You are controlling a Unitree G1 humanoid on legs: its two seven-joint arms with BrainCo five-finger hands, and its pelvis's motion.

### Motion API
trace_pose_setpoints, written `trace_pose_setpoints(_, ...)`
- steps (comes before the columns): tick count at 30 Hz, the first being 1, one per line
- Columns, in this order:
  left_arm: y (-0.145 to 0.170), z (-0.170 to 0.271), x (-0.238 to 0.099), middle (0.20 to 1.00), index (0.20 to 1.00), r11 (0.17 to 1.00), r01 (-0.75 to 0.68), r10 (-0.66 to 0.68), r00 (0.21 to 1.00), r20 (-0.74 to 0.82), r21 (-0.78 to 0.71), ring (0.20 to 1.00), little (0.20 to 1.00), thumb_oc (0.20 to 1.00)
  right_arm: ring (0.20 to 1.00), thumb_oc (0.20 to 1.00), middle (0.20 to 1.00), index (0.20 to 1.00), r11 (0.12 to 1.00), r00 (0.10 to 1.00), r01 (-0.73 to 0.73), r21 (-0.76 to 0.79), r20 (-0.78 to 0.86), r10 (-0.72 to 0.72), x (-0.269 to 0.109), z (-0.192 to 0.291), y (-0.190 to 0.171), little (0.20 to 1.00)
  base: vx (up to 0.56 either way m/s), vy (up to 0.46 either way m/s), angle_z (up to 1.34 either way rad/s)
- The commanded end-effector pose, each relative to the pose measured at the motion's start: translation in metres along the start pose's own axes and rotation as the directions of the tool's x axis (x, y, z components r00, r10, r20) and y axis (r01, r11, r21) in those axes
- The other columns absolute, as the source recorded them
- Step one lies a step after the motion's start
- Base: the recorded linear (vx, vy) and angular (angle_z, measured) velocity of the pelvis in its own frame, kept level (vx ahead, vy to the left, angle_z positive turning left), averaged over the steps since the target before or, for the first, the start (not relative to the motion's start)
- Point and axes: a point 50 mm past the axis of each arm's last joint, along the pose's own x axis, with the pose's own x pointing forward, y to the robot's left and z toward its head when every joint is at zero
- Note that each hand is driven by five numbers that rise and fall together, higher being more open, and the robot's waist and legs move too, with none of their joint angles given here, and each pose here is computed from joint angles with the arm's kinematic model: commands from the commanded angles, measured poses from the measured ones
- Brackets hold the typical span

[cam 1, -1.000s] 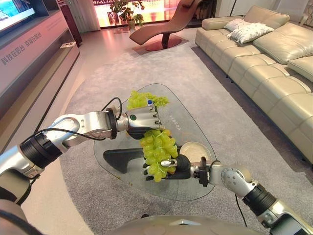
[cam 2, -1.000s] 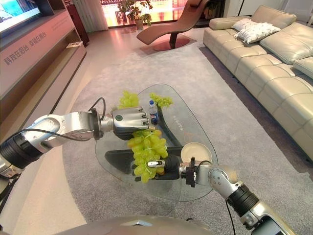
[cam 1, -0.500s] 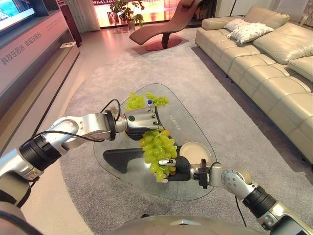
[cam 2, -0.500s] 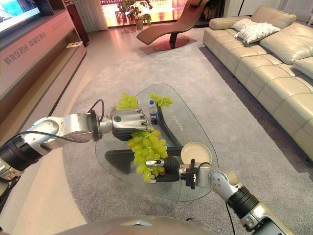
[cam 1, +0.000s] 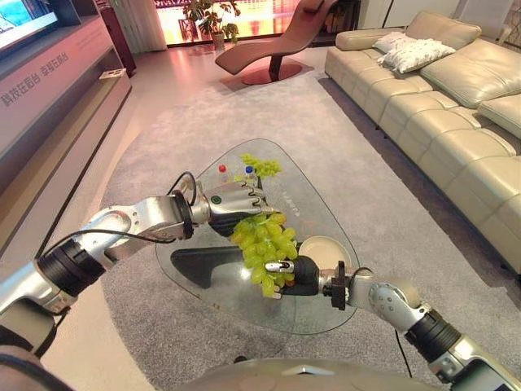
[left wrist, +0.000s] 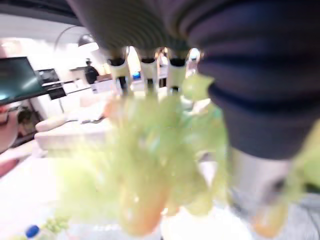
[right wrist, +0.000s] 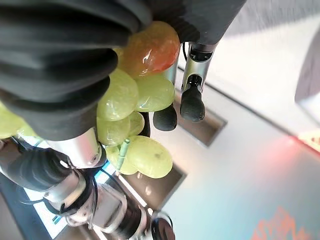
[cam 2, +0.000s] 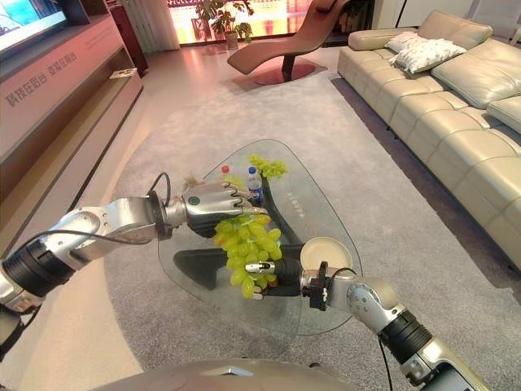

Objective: Pick up fruits into the plate

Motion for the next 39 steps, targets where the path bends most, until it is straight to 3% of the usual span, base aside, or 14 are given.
trace_pose_setpoints(1,0.014,-0.023,-0.009,1.000,1.000,0.992,-0.115,0.108,0.987,-0.117,-0.058,1.000,1.000,1.000,0.200,0.200,0.200,0.200,0.986,0.978,0.011,-0.164,0.210,0.024,-0.012,0.044,0.006,0.200,0.04,0.000,0.00)
trace_pose_setpoints(7,-0.006,-0.036,-0.024,1.000,1.000,0.963,-0.185,0.128,0.953,-0.274,-0.196,1.000,1.000,1.000,0.200,0.200,0.200,0.200,0.943,0.958,0.209,-0.260,0.249,-0.143,-0.040,0.050,-0.017,0.200,0.04,-0.001,-0.01)
trace_pose_setpoints(13,-0.038,-0.053,-0.053,1.000,1.000,0.887,-0.277,0.077,0.877,-0.474,-0.368,1.000,1.000,1.000,0.200,0.200,0.200,0.200,0.782,0.874,0.480,-0.397,0.286,-0.392,-0.081,0.055,-0.043,0.200,0.05,-0.004,0.00)
trace_pose_setpoints(14,-0.050,-0.056,-0.063,1.000,1.000,0.851,-0.310,0.048,0.849,-0.526,-0.423,1.000,1.000,1.000,0.200,0.200,0.200,0.200,0.722,0.841,0.540,-0.433,0.288,-0.457,-0.091,0.054,-0.050,0.200,0.04,-0.006,0.00)
trace_pose_setpoints(19,-0.088,-0.058,-0.085,1.000,1.000,0.728,-0.390,-0.074,0.772,-0.631,-0.563,1.000,1.000,1.000,0.200,0.200,0.200,0.200,0.592,0.754,0.642,-0.486,0.260,-0.603,-0.113,0.045,-0.068,0.200,0.03,-0.005,0.00)
trace_pose_setpoints(29,-0.178,-0.046,-0.105,1.000,1.000,0.428,-0.560,-0.409,0.580,-0.705,-0.709,1.000,1.000,1.000,0.200,0.200,0.200,0.200,0.327,0.515,0.796,-0.510,0.285,-0.808,-0.130,0.054,-0.102,0.200,-0.10,-0.068,0.05)
trace_pose_setpoints(39,-0.227,-0.035,-0.100,1.000,1.000,0.361,-0.587,-0.624,0.426,-0.656,-0.725,1.000,1.000,1.000,0.200,0.200,0.200,0.200,0.171,0.367,0.867,-0.468,0.366,-0.855,-0.136,0.105,-0.118,0.200,-0.15,-0.068,0.16)
